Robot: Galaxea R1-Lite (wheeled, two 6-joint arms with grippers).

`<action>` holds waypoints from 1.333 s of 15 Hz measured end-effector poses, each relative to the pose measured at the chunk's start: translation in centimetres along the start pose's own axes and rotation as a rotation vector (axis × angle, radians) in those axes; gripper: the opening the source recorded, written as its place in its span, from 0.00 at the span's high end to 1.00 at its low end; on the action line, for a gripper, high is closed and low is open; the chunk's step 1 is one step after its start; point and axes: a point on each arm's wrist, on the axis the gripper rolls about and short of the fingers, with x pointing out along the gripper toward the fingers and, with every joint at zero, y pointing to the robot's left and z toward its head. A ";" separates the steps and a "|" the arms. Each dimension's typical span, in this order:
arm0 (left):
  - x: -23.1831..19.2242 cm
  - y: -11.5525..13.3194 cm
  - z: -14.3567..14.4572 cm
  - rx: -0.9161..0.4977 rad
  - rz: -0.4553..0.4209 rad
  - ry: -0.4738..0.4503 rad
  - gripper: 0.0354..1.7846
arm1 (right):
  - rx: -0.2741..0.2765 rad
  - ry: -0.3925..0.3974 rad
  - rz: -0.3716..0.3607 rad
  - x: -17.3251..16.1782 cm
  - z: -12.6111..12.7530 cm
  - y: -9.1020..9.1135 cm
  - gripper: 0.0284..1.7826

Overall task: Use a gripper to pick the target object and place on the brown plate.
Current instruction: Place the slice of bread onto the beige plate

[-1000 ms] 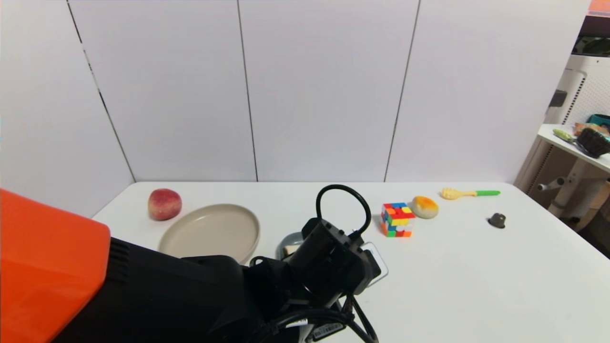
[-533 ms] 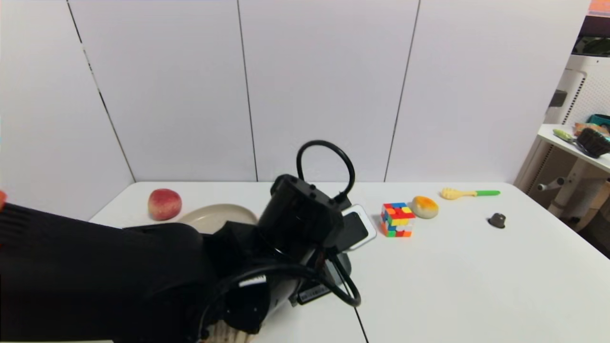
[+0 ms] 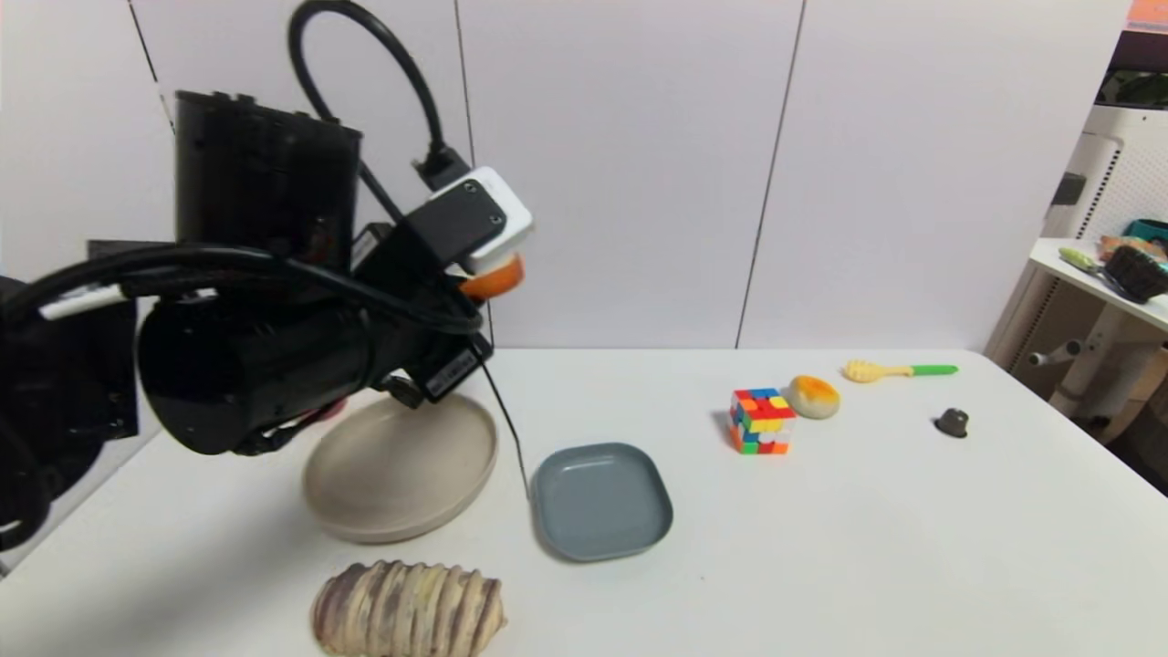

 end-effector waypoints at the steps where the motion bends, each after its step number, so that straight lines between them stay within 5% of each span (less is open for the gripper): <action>1: -0.4 0.9 -0.8 -0.014 0.027 0.018 0.91 | 0.000 0.000 0.000 0.0 0.0 0.0 0.05; 7: -0.8 2.0 -5.7 -0.027 0.068 0.170 0.91 | 0.000 -0.001 0.000 0.0 0.0 0.0 0.05; 13: 2.4 0.9 -9.6 -0.015 -0.013 0.315 0.91 | 0.000 0.000 0.000 0.0 0.0 0.0 0.05; 20: 6.3 -0.4 -11.7 -0.016 -0.062 0.376 0.91 | 0.000 0.000 0.000 0.0 0.0 0.0 0.05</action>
